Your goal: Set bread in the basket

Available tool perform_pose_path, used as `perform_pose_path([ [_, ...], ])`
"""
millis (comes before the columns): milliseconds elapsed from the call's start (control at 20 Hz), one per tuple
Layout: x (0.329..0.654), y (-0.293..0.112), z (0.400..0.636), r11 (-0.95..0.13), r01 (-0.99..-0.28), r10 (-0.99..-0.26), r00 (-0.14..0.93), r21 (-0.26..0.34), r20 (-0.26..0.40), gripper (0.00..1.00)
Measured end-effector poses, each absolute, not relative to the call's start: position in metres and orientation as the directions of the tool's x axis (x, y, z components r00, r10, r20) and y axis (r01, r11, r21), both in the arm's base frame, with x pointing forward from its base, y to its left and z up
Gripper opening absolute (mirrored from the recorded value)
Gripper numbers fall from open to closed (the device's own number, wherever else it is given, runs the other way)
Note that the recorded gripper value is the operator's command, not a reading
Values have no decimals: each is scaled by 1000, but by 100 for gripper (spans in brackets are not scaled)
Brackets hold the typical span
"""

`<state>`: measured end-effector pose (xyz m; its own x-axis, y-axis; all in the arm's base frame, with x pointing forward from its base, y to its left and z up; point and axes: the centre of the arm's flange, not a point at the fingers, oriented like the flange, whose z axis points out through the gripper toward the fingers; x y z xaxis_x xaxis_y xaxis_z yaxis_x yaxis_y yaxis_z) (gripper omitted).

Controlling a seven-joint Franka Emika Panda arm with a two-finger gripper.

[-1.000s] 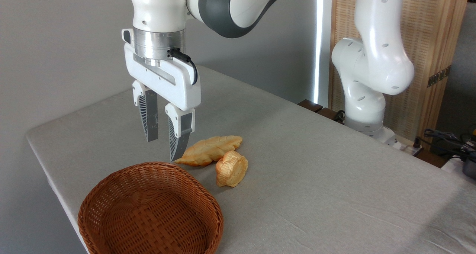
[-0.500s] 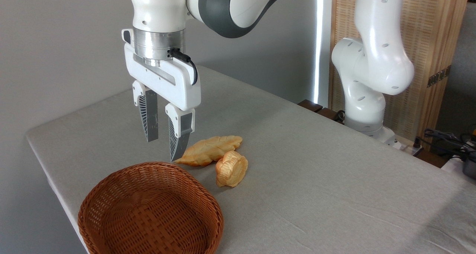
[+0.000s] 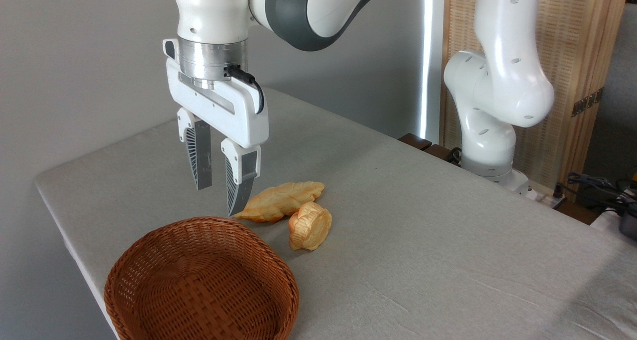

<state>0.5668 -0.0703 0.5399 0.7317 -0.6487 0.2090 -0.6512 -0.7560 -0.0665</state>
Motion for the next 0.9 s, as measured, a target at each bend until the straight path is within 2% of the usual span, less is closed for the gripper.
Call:
perform_pose_path([
  [900, 568, -60, 540, -767, -639, -636, 743, -64, 207, 100],
])
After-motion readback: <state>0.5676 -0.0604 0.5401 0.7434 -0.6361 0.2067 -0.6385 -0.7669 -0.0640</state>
